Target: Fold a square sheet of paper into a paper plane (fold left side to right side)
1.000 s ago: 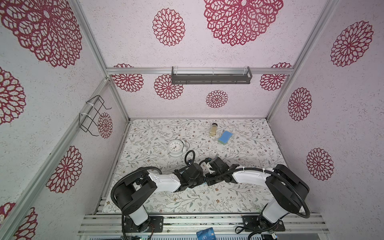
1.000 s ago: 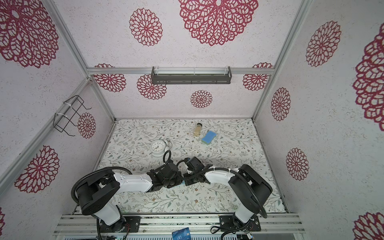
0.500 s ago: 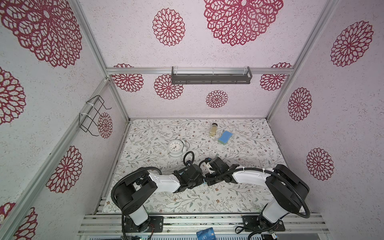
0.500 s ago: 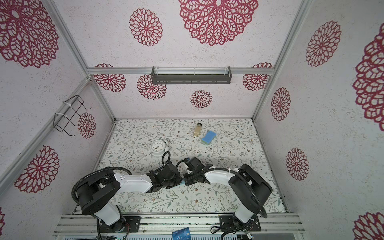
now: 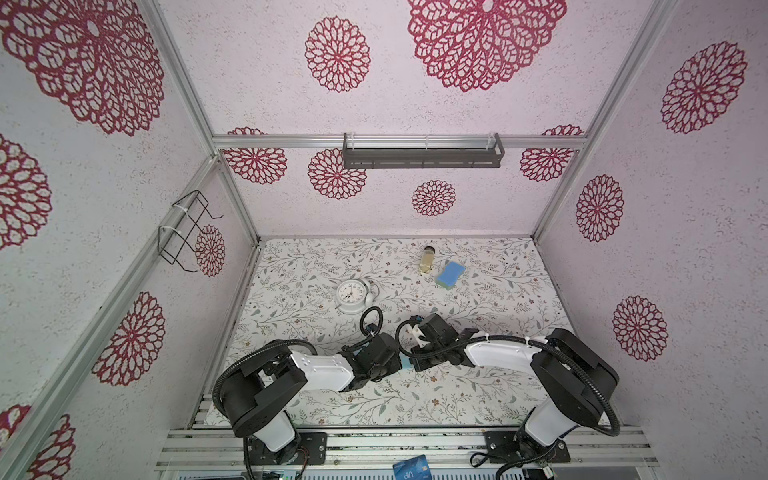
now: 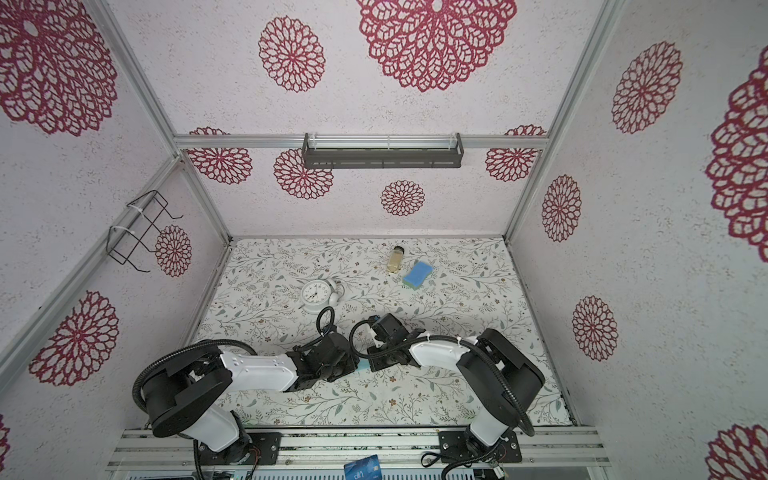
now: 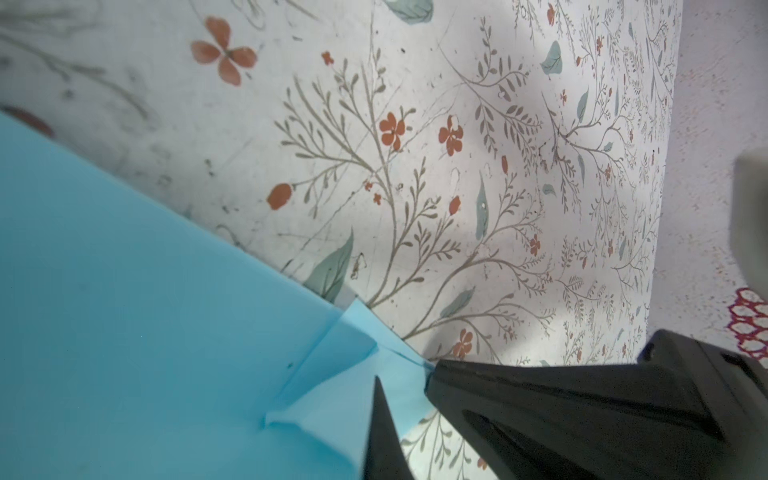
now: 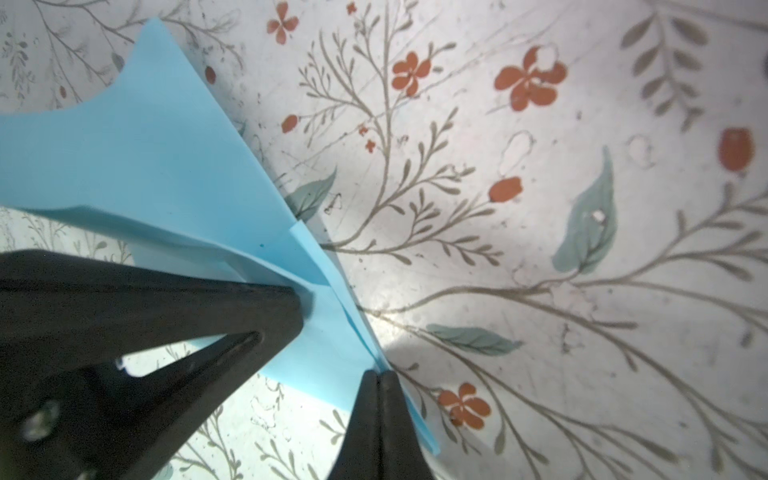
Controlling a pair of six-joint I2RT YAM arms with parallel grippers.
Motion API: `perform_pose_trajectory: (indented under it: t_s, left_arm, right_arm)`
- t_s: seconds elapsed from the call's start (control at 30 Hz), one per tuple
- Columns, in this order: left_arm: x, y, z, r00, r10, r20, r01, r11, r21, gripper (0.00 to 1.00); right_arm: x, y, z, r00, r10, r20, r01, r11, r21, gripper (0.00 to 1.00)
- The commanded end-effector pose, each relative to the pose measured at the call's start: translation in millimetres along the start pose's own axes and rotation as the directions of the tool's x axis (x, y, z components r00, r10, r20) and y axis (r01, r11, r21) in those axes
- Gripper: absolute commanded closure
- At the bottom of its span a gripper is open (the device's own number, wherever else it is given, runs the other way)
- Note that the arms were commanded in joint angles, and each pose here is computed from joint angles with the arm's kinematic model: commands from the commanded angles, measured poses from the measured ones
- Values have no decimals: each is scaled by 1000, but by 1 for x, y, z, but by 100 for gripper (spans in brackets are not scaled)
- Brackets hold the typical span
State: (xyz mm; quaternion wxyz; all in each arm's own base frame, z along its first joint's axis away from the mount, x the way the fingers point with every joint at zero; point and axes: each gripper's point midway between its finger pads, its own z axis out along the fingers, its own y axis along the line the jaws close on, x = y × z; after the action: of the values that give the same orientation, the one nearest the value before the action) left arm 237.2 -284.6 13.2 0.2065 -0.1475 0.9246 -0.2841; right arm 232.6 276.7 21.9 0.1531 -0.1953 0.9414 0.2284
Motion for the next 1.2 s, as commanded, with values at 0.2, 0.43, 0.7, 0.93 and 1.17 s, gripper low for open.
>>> perform_pose_trajectory:
  t_s: [0.2, 0.43, 0.7, 0.93, 1.17]
  left_arm:
    - [11, 35, 2, 1000, -11, -19, 9, 993, -119, 100]
    - [13, 36, 3, 1000, -18, -24, 15, 993, -121, 100]
    - [15, 38, 3, 999, -24, -28, 21, 992, -127, 100]
    - [17, 39, 5, 999, -31, -35, 26, 991, -133, 100]
    - [18, 42, 4, 999, -33, -36, 28, 990, -137, 100]
  right_arm:
    - [-22, 28, -27, 999, 24, 27, -22, 996, -83, 100]
    - [-17, 27, -16, 999, 38, 7, -37, 996, -83, 100]
    - [-3, 13, 0, 998, 47, -29, -48, 998, -35, 100]
    - [13, -5, 2, 997, 58, -47, -57, 998, 27, 100]
    - [21, -19, -1, 995, 90, -45, -88, 995, 52, 100]
